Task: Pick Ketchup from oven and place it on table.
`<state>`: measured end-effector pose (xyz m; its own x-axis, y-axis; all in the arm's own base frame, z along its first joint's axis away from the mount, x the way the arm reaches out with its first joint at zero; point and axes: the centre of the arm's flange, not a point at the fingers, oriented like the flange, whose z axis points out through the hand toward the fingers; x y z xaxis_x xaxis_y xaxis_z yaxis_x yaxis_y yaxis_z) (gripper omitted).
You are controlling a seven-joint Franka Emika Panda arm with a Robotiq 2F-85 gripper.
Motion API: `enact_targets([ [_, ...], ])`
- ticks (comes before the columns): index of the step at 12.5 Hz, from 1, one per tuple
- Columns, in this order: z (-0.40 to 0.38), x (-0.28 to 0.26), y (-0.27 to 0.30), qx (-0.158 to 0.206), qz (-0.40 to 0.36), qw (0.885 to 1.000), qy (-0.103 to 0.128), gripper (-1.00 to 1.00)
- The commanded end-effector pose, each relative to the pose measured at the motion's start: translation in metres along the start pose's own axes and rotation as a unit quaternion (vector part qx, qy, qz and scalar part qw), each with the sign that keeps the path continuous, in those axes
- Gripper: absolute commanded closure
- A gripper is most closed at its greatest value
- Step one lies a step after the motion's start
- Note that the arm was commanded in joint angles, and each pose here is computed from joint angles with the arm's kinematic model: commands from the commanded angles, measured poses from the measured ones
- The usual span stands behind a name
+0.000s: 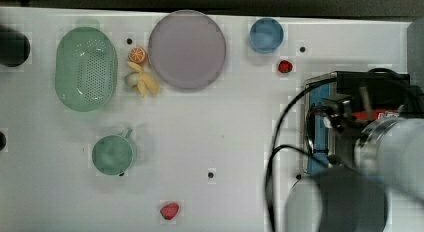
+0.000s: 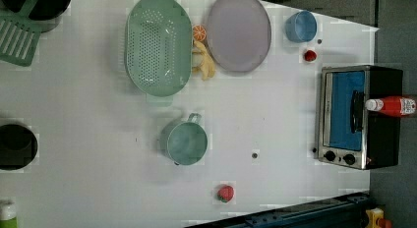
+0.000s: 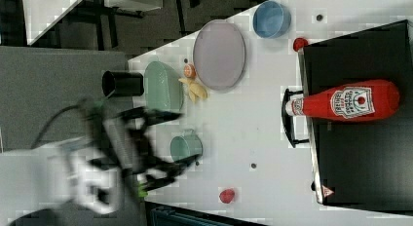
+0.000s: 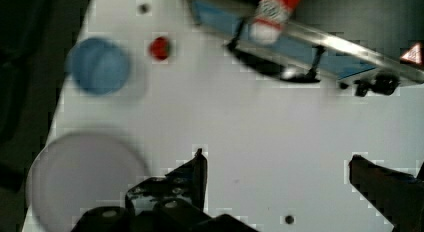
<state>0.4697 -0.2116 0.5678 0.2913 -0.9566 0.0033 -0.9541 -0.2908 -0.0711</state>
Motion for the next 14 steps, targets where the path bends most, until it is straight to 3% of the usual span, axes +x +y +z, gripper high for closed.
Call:
enact_targets([
  [1,0.027,0.063,0.038,0.007,0.083,0.997,0.007,-1.00],
  [9,0.109,0.173,0.035,-0.036,0.154,0.983,0.094,-1.00],
  [14,0.171,0.196,0.035,-0.035,0.193,0.977,0.080,-1.00],
])
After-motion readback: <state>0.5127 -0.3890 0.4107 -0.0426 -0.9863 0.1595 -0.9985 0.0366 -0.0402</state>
